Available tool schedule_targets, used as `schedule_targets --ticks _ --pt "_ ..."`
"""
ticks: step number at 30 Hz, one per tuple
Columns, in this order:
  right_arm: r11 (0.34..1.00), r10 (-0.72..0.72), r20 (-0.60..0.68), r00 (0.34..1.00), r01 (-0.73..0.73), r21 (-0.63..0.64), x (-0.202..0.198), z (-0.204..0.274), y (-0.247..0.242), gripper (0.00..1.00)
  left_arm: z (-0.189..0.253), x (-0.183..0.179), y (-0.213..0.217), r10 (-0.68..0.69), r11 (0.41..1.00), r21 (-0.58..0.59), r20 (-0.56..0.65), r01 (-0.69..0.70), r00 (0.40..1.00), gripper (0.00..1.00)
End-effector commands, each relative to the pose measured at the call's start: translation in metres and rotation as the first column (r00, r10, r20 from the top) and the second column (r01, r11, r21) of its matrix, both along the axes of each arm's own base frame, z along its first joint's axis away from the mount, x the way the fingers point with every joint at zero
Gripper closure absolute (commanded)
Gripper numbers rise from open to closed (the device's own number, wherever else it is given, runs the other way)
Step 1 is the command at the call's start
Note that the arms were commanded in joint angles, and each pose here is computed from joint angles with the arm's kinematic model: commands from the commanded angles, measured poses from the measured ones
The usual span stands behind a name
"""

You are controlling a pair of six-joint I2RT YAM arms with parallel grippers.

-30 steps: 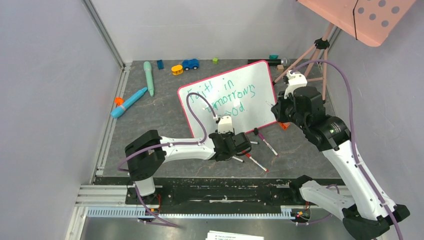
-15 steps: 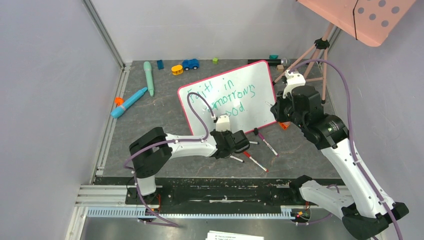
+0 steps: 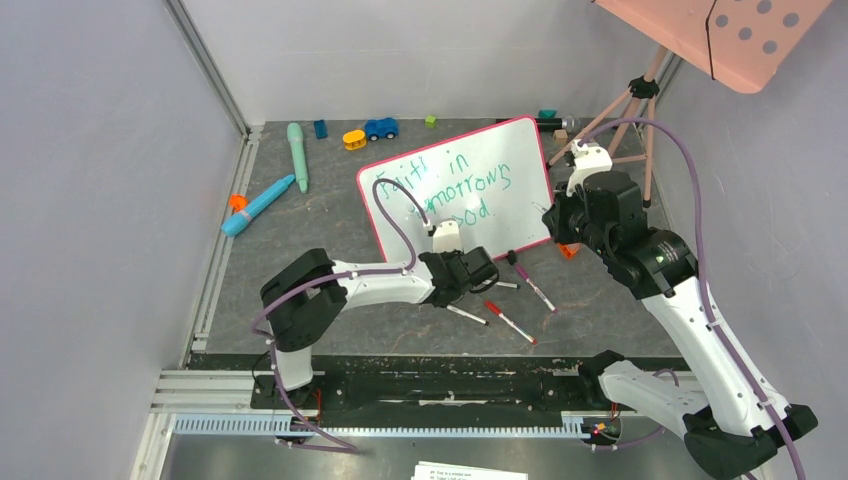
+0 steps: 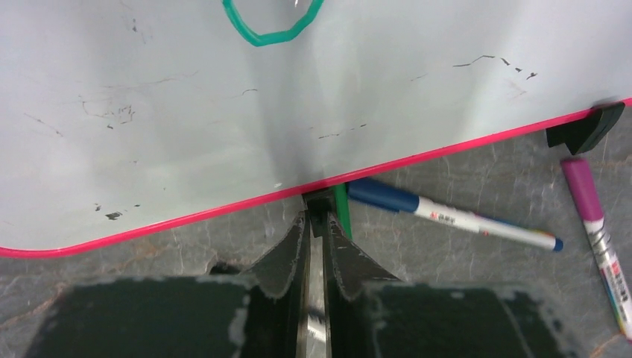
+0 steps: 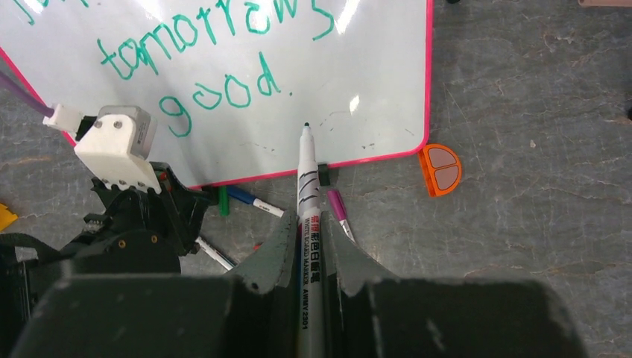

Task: Write a sentence on the whiteboard
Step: Move the whiteboard to the center of the board.

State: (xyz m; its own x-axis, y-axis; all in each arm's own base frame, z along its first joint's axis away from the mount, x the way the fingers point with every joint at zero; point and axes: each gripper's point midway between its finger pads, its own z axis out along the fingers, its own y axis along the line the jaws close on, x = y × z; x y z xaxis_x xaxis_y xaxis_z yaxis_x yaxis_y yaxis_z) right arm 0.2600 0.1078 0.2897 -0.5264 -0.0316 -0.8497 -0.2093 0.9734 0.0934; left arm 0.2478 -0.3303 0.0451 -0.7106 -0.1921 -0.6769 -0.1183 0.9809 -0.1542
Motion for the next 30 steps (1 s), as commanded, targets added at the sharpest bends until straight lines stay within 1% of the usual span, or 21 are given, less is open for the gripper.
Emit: schedule_targets --ticks 1,4,7,9,13,18,20,26,30 --pt "0.999 -0.031 0.061 0.998 0.03 0.023 0.006 0.023 -0.003 1.0 -0.001 0.052 0.017 0.086 0.996 0.029 0.093 -0.089 0.992 0.87" --pt "0.999 -0.034 0.06 0.998 0.033 0.023 0.008 0.024 -0.003 1.0 -0.002 0.066 0.025 0.11 0.993 0.022 0.093 -0.112 0.99 0.87" --pt "0.999 -0.036 0.06 0.998 0.034 0.023 0.009 0.024 -0.002 1.0 0.003 0.076 0.025 0.082 0.995 0.042 0.114 -0.087 0.99 0.87" --pt "0.999 -0.034 0.06 0.998 0.033 0.023 0.01 0.025 -0.002 1.0 0.006 0.078 0.026 0.074 0.995 0.059 0.127 -0.082 0.989 0.85" --pt "0.999 -0.035 0.065 0.997 0.033 0.026 0.011 0.028 -0.001 1.0 0.009 0.086 0.03 0.052 0.997 0.051 0.13 -0.059 0.99 0.82" --pt "0.999 -0.03 0.062 0.998 0.028 0.035 0.012 0.028 0.001 1.0 0.014 0.096 0.038 0.024 0.994 0.102 0.132 -0.037 0.991 0.8" --pt "0.999 -0.028 0.068 0.997 0.026 0.043 0.012 0.03 0.002 1.0 0.02 0.093 0.039 0.008 0.994 0.105 0.133 -0.022 0.991 0.78" --pt "0.998 -0.035 0.078 0.996 0.031 0.05 0.012 0.029 0.001 1.0 0.041 0.062 0.042 -0.033 0.997 0.075 0.127 0.023 0.991 0.64" --pt "0.998 -0.034 0.08 0.996 0.029 0.056 0.01 0.025 0.002 1.0 0.055 0.043 0.033 -0.089 0.995 0.051 0.106 0.084 0.99 0.59"
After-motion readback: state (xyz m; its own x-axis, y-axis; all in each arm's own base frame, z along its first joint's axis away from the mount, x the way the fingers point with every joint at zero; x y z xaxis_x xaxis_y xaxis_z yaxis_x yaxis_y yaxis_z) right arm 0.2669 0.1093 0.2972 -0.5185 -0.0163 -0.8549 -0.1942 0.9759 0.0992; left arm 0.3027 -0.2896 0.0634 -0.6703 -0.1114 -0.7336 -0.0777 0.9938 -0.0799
